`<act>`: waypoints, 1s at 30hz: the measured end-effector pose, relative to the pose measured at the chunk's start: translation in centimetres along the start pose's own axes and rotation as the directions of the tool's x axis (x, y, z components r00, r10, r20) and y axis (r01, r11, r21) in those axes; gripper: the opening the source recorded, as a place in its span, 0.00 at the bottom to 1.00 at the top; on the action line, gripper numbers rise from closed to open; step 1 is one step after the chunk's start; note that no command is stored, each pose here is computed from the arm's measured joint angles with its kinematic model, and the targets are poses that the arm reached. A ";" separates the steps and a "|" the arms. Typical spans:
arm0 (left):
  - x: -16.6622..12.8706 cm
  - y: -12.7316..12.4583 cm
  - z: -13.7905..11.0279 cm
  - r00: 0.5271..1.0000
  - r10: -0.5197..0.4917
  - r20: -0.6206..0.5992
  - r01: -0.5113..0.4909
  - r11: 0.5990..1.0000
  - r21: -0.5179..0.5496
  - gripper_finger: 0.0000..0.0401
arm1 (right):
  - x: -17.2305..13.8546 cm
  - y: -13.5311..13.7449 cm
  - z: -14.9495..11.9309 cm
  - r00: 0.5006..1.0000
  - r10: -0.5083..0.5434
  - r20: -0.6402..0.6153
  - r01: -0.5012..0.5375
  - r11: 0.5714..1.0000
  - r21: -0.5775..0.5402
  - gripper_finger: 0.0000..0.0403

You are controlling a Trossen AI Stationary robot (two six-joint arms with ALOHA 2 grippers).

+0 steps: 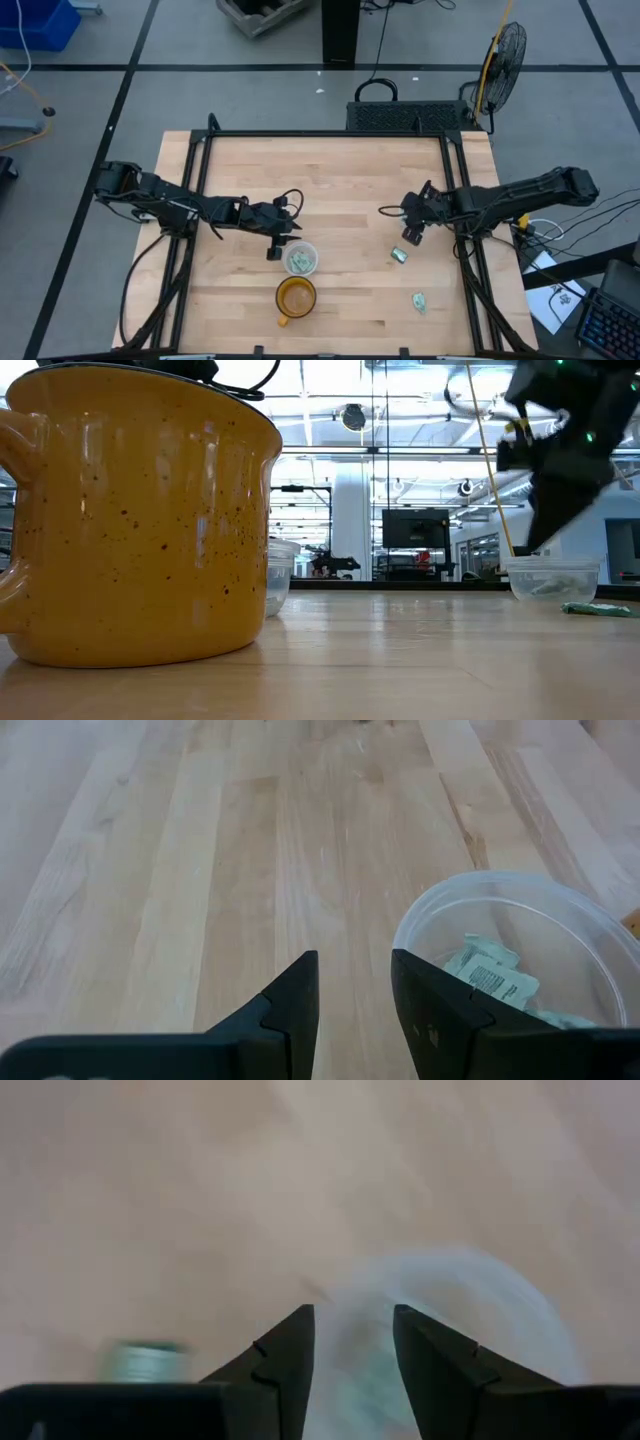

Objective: Pick and place items into bin
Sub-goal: Put the stevia packet into the right transparent bin

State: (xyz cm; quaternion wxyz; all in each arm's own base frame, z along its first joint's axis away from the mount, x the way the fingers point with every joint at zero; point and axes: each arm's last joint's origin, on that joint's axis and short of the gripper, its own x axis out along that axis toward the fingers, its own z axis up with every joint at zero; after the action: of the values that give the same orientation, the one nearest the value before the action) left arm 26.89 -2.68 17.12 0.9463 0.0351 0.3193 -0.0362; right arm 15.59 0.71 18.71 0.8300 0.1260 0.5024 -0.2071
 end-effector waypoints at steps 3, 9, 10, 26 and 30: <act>0.0 0.0 0.1 1.000 0.000 0.009 0.000 1.000 0.000 0.33 | -1.1 0.7 1.3 0.986 0.141 0.090 -0.141 0.990 -0.008 0.33; 0.0 0.0 0.2 1.000 0.001 0.017 0.000 1.000 -0.002 0.33 | -2.9 1.7 2.8 0.890 0.402 0.213 -0.380 0.915 -0.139 0.30; 0.0 0.0 0.2 1.000 0.000 0.017 0.000 1.000 -0.002 0.33 | -2.8 1.9 2.8 0.871 0.444 0.209 -0.412 0.893 -0.179 0.30; 0.0 -0.1 0.4 0.999 -0.002 0.044 0.002 1.000 -0.008 0.33 | -0.4 5.7 1.9 0.699 0.705 0.123 -0.682 0.708 -0.181 0.31; 0.0 -0.1 0.4 0.999 -0.002 0.045 0.002 1.000 -0.007 0.33 | -0.3 5.8 1.5 0.742 0.669 0.038 -0.658 0.739 -0.145 0.31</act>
State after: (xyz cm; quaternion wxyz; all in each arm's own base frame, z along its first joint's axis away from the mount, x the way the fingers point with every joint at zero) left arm 27.14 -2.81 17.47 0.9533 0.0308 0.2981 -0.0368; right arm 19.39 5.25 19.71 0.8765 0.2365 0.3994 0.1279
